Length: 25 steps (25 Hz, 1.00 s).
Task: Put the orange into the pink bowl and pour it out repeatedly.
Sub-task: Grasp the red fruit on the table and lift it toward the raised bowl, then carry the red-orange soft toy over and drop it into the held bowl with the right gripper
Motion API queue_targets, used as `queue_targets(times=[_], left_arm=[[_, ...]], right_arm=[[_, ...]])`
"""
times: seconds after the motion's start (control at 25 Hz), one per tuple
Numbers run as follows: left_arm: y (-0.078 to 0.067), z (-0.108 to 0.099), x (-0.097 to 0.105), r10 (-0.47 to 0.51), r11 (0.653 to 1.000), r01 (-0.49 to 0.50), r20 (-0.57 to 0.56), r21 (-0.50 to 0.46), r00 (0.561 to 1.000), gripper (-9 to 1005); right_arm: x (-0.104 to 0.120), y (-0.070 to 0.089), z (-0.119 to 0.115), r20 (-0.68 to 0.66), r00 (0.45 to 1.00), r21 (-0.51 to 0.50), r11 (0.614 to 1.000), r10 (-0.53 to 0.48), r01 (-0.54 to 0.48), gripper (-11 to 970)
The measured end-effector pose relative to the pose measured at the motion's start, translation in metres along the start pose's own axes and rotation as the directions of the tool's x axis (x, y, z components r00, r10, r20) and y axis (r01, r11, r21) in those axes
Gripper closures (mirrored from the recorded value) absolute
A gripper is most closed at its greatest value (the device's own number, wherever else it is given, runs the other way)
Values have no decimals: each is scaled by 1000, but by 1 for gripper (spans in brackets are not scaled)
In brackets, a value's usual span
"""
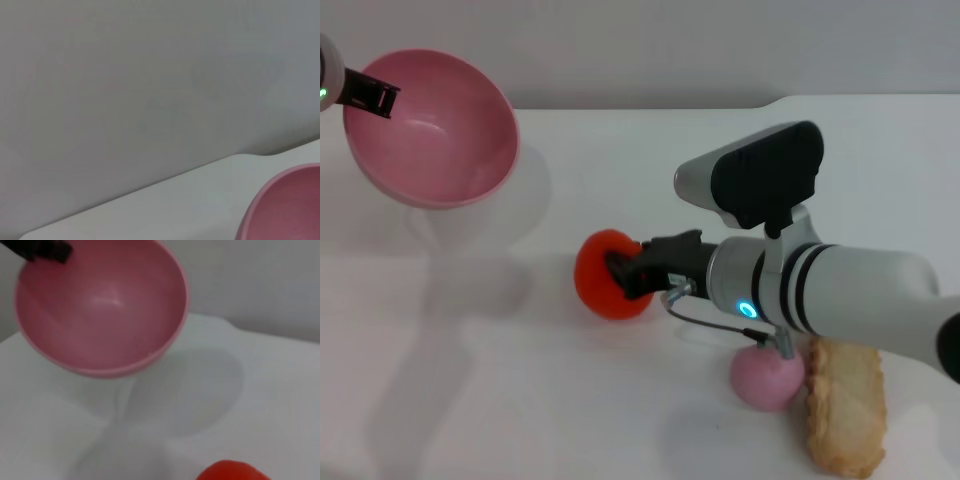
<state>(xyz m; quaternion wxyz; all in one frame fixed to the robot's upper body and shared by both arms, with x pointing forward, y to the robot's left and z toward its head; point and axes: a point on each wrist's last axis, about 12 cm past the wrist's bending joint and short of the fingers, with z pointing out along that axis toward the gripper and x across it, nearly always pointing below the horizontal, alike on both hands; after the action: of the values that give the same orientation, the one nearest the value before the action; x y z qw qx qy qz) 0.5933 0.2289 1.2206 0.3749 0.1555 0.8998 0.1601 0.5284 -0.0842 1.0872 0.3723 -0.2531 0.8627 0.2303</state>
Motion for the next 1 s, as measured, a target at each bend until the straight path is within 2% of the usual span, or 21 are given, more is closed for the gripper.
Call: queue_targets(times=[0.28,0.32,0.44,0.64,0.68,0.72,1.0], left_arm=[[2,3,5,-1,1000,1,-12,4,1000,955],[2,3,5,-1,1000,1,-14,4,1000,955],[1,7,9,0,1000,0,-27,6,1000,955],[-10,13,16,10,998,-7,-43,66,999,955],[-17,14,16,25,995,-21,-38,94,999,955],[-33,13,15,62,989,-59,-19,139,998,955],[-67,4,5,121,960,-129,47,249,992,955]], right_arm=[[-38,14,-47,111,985,65,990,-129,123,757],[-49,19,-62,142,974,94,982,-174,162,762],[-59,24,-74,169,962,116,974,-212,195,783],[-83,37,-100,247,919,174,947,-306,269,821],[-83,37,-100,247,919,174,947,-306,269,829],[-85,37,-102,256,914,181,945,-314,274,838],[-81,34,-93,241,922,175,948,-303,266,889]])
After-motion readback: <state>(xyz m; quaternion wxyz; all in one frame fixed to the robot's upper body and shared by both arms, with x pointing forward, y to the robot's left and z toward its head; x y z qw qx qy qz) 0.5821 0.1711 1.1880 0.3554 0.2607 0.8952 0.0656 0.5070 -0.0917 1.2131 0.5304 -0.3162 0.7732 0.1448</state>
